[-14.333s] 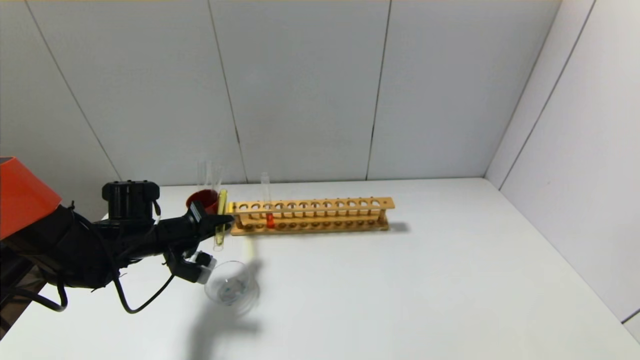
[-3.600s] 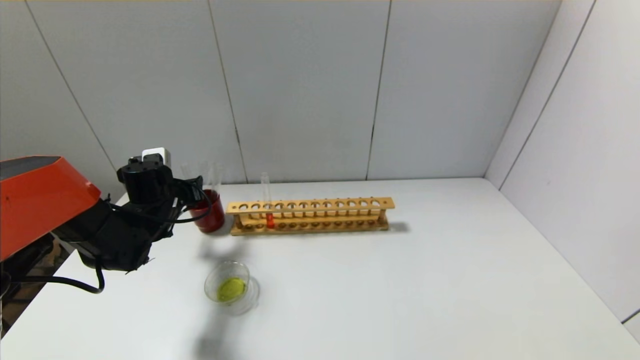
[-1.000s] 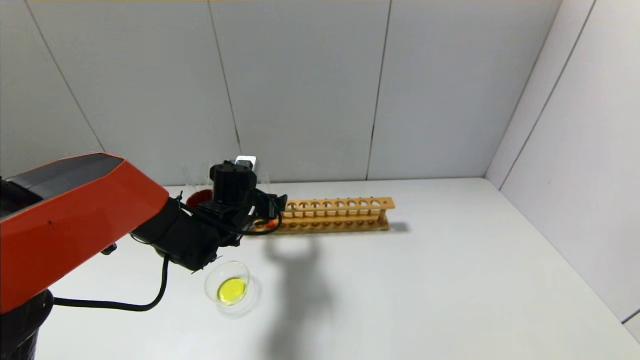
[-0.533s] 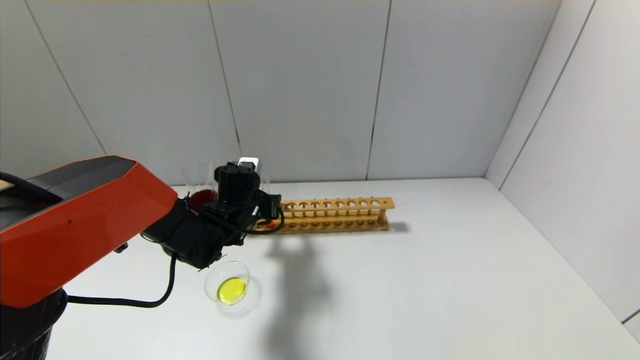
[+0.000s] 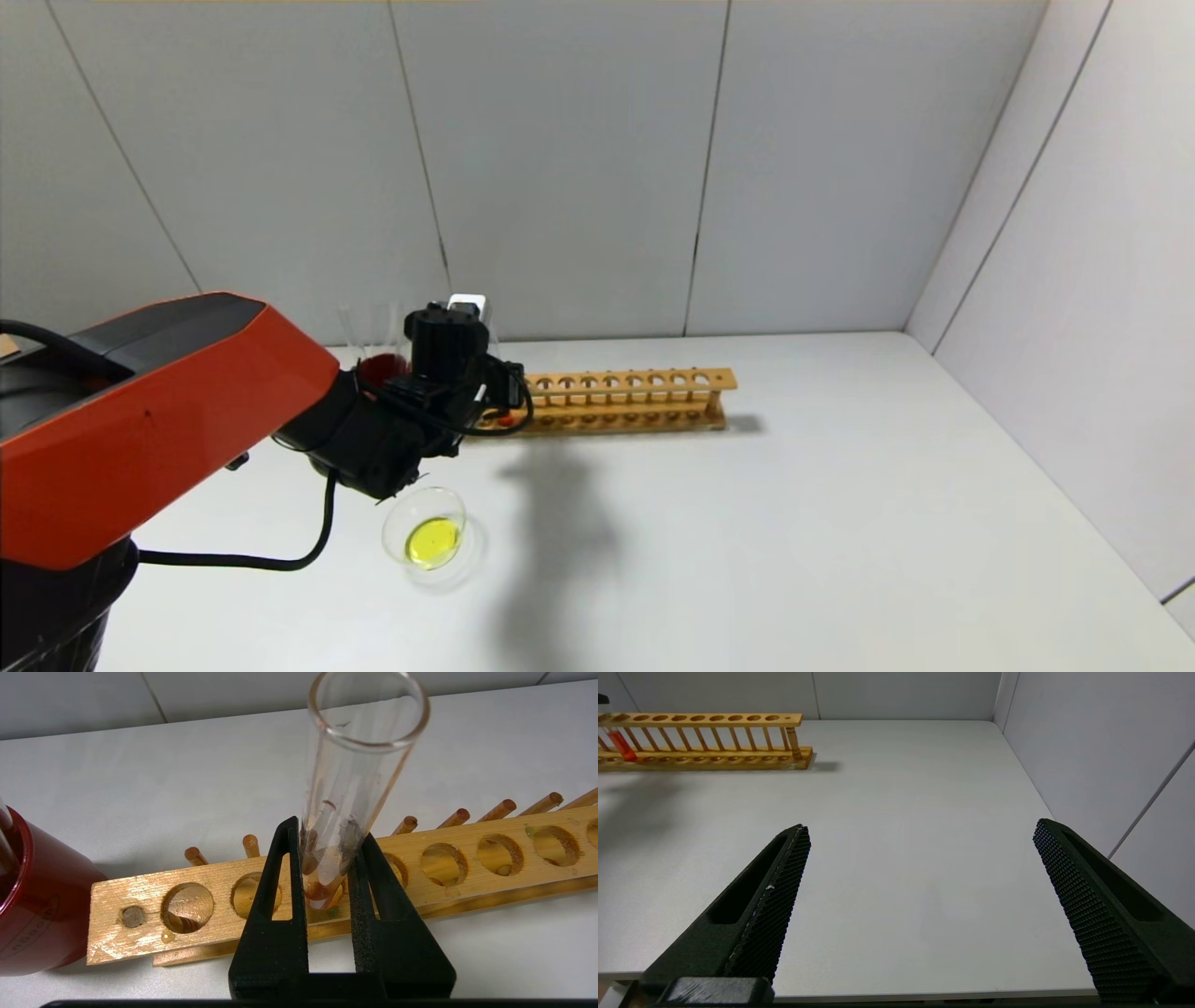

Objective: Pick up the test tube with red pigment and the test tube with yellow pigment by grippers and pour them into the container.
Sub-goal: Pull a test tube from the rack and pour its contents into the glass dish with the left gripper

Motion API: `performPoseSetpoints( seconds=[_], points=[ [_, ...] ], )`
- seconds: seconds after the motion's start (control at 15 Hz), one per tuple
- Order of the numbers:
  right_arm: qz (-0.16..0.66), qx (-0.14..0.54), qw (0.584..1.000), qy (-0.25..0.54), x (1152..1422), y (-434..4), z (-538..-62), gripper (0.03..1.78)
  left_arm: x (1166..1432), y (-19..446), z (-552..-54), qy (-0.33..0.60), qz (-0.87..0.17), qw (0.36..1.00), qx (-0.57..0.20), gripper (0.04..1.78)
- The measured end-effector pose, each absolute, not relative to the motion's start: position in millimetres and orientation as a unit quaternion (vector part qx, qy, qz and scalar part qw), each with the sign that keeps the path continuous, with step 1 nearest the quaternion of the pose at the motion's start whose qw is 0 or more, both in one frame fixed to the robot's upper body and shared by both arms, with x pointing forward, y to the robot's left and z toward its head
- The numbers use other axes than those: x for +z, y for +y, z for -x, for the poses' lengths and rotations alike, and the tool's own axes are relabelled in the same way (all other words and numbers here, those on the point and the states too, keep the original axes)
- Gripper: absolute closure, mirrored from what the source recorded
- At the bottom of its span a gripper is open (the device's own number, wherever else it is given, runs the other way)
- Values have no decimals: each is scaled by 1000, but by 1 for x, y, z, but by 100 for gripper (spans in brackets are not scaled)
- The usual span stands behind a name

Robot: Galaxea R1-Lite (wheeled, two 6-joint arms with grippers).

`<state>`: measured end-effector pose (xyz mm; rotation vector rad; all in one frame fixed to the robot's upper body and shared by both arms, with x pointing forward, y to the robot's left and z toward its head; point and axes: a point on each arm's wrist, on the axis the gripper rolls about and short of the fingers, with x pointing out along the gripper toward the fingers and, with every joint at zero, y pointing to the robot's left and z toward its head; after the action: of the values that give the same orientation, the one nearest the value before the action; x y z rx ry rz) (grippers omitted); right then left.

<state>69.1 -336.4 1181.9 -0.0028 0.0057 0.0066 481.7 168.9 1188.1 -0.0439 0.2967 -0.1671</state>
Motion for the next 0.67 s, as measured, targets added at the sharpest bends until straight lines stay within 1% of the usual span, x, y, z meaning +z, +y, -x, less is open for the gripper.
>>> performPoseSetpoints(
  seconds=[0.2,0.33,0.47,0.67],
  points=[
    [1,3,1000,3,1182,-336,-69,6,1197,169,-480,138,22,986,-85,152],
    [1,3,1000,3,1182,-336,-69,6,1210,170,-476,131,23,987,-86,152],
    [1,3,1000,3,1182,-336,-69,6,1231,173,-470,123,25,989,-84,152],
    [1,4,1000,3,1182,-336,-69,6,1273,180,-457,68,12,995,-74,152]
  ],
)
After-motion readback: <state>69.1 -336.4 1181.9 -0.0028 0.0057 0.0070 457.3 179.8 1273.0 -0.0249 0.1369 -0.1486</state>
